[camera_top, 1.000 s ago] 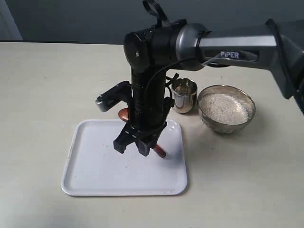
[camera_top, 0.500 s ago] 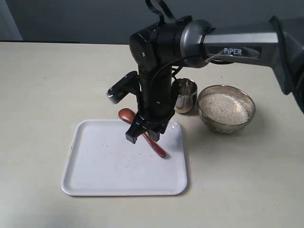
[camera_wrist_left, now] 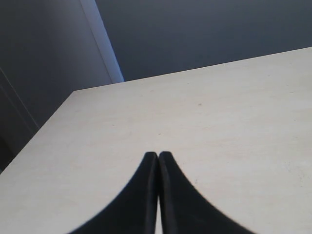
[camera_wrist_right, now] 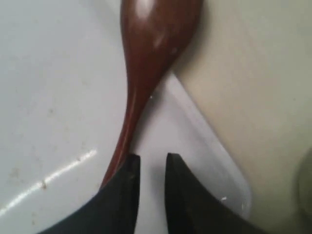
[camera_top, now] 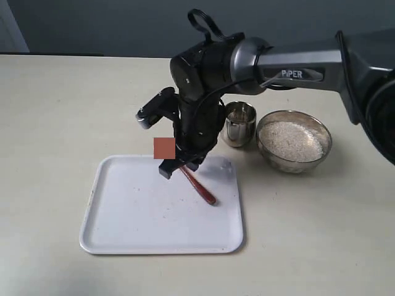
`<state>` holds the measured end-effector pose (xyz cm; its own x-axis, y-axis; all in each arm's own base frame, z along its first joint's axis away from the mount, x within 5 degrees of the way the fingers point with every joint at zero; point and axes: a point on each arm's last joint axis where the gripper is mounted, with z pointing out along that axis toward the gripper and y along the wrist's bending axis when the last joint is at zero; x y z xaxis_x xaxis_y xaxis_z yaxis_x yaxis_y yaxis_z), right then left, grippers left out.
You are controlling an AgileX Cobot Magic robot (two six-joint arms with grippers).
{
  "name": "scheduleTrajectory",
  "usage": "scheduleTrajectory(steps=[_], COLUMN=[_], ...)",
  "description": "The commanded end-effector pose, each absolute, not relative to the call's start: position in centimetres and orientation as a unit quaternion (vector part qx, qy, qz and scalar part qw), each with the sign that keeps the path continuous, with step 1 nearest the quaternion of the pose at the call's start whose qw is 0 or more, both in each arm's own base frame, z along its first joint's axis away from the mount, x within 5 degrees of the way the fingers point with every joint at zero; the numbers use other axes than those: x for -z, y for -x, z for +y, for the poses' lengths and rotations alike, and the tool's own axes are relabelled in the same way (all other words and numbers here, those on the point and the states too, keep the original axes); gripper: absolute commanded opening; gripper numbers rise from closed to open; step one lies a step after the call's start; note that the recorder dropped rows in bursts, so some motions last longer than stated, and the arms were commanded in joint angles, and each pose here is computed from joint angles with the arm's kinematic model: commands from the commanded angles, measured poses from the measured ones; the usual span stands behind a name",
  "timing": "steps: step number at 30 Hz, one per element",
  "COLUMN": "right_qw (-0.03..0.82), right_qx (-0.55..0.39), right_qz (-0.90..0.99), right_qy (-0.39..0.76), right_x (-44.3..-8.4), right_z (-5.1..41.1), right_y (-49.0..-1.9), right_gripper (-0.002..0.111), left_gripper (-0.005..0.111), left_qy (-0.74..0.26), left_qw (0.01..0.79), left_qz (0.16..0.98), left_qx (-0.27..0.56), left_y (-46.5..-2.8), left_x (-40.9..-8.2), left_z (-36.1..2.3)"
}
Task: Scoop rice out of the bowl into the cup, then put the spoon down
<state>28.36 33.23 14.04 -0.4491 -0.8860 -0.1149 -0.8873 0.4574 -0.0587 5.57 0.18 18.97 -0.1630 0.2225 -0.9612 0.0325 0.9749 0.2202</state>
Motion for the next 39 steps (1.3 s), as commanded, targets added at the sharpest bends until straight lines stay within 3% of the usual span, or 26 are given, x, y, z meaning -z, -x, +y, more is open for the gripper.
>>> scheduleTrajectory(steps=[1,29,33,39], right_qw=[0.073,-0.014,0.012,0.132], right_qx=[0.019,-0.067,-0.038,-0.025], right_qz=[0.850,0.849,0.852,0.870], right_qy=[0.522,0.524,0.522,0.474], right_x=[-13.1,-12.5,-14.3,-21.9], right_z=[33.0,33.7,33.1,32.0], right_y=[-29.1,-26.9,-27.3,-27.7], right_gripper=[-0.001,-0.001,-0.001,-0.001], left_gripper=[0.001,0.001,0.001,0.001], left_qy=[-0.081,-0.081,-0.081,-0.081], left_qw=[0.649,0.649,0.649,0.649], left_qz=[0.753,0.753,0.753,0.753], left_qx=[-0.070,-0.070,-0.070,-0.070], left_y=[-5.5,-5.5,-5.5,-5.5], left_x=[-19.2,-19.2,-19.2,-19.2], left_z=[0.1,0.1,0.1,0.1])
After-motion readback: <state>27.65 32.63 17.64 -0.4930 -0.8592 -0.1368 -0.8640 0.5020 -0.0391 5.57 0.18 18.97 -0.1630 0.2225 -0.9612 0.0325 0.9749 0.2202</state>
